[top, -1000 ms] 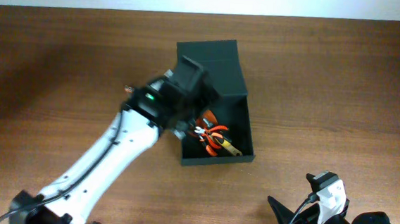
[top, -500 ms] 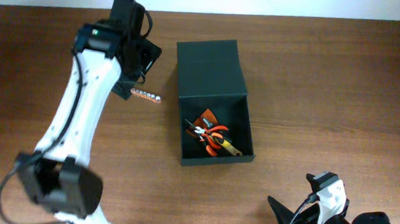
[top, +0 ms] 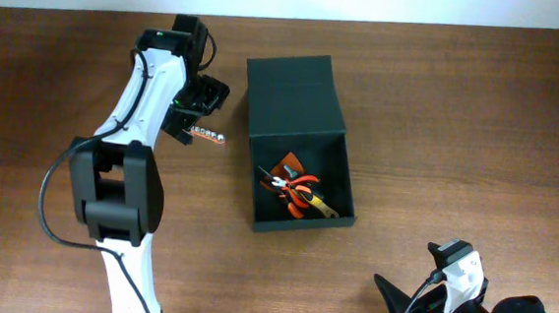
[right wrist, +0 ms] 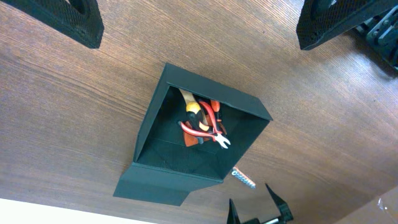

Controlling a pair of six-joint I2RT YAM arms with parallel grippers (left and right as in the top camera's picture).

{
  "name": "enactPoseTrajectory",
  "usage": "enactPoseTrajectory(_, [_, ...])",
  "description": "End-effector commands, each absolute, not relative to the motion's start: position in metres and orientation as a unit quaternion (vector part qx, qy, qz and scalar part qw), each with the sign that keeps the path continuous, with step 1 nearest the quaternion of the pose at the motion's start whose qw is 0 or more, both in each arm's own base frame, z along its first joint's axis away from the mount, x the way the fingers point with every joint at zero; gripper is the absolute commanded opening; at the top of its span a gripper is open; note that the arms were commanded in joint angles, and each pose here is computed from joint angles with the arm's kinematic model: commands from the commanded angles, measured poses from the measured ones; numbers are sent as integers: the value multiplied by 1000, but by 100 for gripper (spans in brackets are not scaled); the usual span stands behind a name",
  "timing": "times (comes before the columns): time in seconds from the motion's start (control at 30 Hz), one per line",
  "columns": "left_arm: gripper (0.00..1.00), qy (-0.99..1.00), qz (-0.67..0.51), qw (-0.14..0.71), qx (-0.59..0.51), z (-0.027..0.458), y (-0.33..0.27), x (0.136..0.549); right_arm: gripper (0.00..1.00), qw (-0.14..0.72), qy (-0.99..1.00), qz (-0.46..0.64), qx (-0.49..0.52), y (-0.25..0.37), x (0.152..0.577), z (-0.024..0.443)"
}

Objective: Pack container
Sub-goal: 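Move the left gripper to the orange socket rail and grasp it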

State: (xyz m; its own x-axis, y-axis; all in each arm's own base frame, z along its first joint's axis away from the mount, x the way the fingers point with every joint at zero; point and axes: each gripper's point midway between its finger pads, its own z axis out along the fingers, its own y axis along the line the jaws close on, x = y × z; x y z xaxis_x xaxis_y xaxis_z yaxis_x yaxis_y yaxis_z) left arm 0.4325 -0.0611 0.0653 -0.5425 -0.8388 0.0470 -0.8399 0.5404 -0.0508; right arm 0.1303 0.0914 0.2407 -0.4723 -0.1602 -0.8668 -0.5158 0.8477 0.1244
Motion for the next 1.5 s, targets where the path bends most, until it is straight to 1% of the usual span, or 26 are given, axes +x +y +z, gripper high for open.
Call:
enactPoseTrajectory(0.0, [99, -880, 38, 24, 473, 55, -63, 435, 99, 476, 836, 187, -197, 90, 131, 241])
enactPoseTrajectory(0.37, [100, -876, 28, 79, 476, 16, -69, 426, 99, 476, 836, 187, -197, 90, 131, 241])
enactPoseTrajectory(0.8, [100, -868, 18, 104, 486, -6, -66, 421, 99, 476, 836, 187, -197, 90, 131, 241])
enactPoseTrajectory(0.83, [98, -867, 18, 108, 486, -8, -66, 420, 99, 476, 836, 187, -197, 90, 131, 241])
enactPoseTrajectory(0.87, [95, -867, 18, 110, 486, -9, -67, 419, 99, 476, 836, 187, -197, 90, 131, 241])
enactPoseTrajectory(0.9, [89, -867, 18, 110, 486, -10, -67, 419, 99, 476, 836, 187, -197, 90, 131, 241])
enactPoseTrajectory(0.93, [81, -867, 18, 110, 486, -10, -67, 419, 99, 476, 836, 187, -197, 90, 131, 241])
enactPoseTrajectory(1.0, [71, -867, 18, 110, 486, -10, -66, 419, 99, 476, 836, 187, -197, 90, 131, 241])
enactPoseTrajectory(1.07, [56, -867, 18, 110, 486, -10, -67, 419, 99, 476, 836, 187, -197, 90, 131, 241])
enactPoseTrajectory(1.1, [47, -867, 18, 110, 486, -10, -66, 419, 99, 476, 836, 187, -197, 90, 131, 241])
enactPoseTrajectory(1.13, [35, -867, 17, 110, 486, -10, -66, 419, 99, 476, 836, 187, -197, 90, 131, 241])
enactPoseTrajectory(1.17, [29, -867, 18, 110, 486, -10, -66, 419, 99, 476, 836, 187, -197, 90, 131, 241])
enactPoseTrajectory(1.33, [17, -867, 18, 110, 486, -10, -67, 419, 99, 476, 836, 187, -197, 90, 131, 241])
enactPoseTrajectory(1.47, [13, -867, 18, 110, 486, -10, -67, 419, 99, 476, 836, 187, -197, 90, 131, 241])
